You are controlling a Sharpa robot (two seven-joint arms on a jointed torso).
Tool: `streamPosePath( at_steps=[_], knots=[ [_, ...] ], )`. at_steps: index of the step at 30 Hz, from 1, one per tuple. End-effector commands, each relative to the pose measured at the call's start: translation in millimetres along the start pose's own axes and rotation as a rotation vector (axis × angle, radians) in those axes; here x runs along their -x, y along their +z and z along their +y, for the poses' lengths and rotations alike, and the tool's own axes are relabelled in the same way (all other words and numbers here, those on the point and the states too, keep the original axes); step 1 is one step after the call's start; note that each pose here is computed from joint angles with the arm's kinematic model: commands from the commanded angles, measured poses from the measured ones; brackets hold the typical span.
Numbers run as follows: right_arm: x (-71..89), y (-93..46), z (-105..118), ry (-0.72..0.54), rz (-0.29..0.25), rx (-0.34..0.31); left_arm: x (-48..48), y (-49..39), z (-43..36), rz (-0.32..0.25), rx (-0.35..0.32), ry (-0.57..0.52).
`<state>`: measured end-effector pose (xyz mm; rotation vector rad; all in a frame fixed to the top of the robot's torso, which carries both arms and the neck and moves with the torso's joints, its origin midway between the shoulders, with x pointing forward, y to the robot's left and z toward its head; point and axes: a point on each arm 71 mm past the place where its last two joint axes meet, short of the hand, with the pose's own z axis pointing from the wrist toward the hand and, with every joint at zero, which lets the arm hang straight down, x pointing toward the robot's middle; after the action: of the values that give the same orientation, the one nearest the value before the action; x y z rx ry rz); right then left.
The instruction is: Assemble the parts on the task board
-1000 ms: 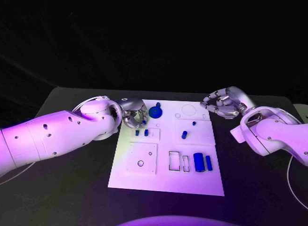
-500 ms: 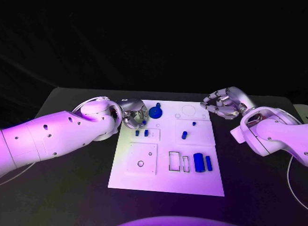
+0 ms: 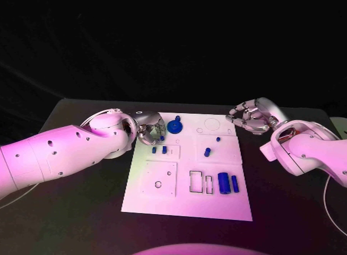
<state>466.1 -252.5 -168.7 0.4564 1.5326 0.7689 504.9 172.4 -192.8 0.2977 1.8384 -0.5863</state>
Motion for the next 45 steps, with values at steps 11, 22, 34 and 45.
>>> streamPosePath(
  at_steps=[11, 22, 34, 45],
  knots=[
    [-7.2, 0.9, 0, -0.194, 0.139, 0.081, 16.5, -16.1, 19.3, -0.136, 0.002, -0.354],
    [-19.1, 1.7, 10, -0.489, 0.187, 0.206, 39.6, -38.5, 55.5, -0.234, 0.025, -0.901],
    [-40.7, 6.6, 18, -0.696, 0.214, 0.27, 45.2, -60.7, 60.8, -0.336, -0.195, -1.339],
    [-58.3, 10.8, 15, -0.756, 0.256, 0.259, 44.0, -67.5, 62.7, -0.352, -0.207, -1.368]
  ],
)
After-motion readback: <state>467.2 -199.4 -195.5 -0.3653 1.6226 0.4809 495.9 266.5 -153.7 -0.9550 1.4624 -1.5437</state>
